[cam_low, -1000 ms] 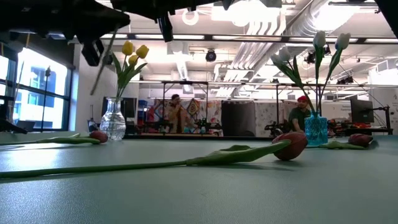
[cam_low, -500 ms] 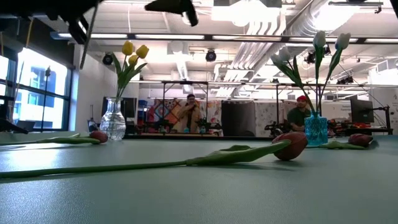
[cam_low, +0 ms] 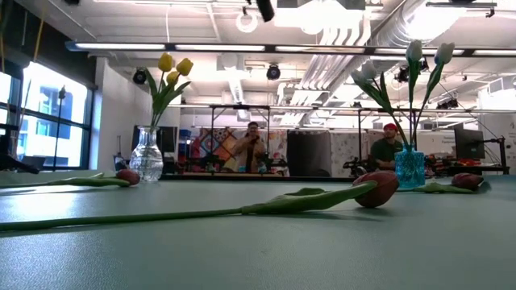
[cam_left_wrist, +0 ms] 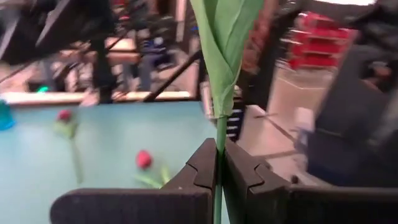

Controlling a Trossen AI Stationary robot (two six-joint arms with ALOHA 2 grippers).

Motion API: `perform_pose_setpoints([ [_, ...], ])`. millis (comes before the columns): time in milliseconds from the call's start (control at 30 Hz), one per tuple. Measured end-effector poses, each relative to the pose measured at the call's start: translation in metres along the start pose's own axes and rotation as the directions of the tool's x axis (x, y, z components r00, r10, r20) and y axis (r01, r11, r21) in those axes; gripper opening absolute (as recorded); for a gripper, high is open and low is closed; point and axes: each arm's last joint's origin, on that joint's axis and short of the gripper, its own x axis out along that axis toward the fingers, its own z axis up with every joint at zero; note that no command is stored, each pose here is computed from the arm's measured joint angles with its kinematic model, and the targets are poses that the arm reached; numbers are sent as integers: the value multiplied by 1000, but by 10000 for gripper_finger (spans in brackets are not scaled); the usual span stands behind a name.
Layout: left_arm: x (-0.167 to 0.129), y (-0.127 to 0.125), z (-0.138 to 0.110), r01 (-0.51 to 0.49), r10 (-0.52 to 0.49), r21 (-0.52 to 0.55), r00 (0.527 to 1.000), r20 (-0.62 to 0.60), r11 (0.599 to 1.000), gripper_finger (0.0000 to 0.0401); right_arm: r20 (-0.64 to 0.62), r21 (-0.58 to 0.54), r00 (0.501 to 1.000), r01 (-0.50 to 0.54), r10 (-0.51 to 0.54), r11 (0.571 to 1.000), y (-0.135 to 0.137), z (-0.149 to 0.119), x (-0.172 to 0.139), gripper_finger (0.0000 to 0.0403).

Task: Sort flowers into vase by color
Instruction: Put the top red flower into the bottom transparent vase

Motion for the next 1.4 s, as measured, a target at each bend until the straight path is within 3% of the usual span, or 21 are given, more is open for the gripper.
perform_pose_setpoints([
  [100, -6, -7, 13, 124, -127, 69, 991, 36, 990, 0, 79, 73, 992, 97, -103, 993, 20, -13, -9, 168],
  [233, -10, -18, 16, 300, -315, 150, 945, 88, 942, 0, 150, 140, 971, 164, -185, 976, 53, -44, -23, 158],
  [433, -9, -39, -7, 480, -496, 130, 856, 150, 868, 0, 226, 241, 936, 217, -272, 946, 93, -95, -41, 146],
  [633, -19, -60, -19, 616, -622, 88, 773, 124, 783, 0, 226, 335, 929, 209, -293, 919, 105, -122, -48, 144],
  [1033, 0, -97, -44, 626, -628, 107, 778, -21, 773, 0, 216, 359, 932, 202, -292, 911, 106, -126, -51, 144],
  [1233, 12, -107, -56, 564, -561, 130, 825, -60, 815, 0, 213, 360, 932, 203, -292, 910, 105, -125, -49, 144],
  [1400, 15, -110, -62, 550, -542, 122, 835, -94, 826, 0, 210, 348, 933, 206, -290, 915, 105, -125, -49, 144],
])
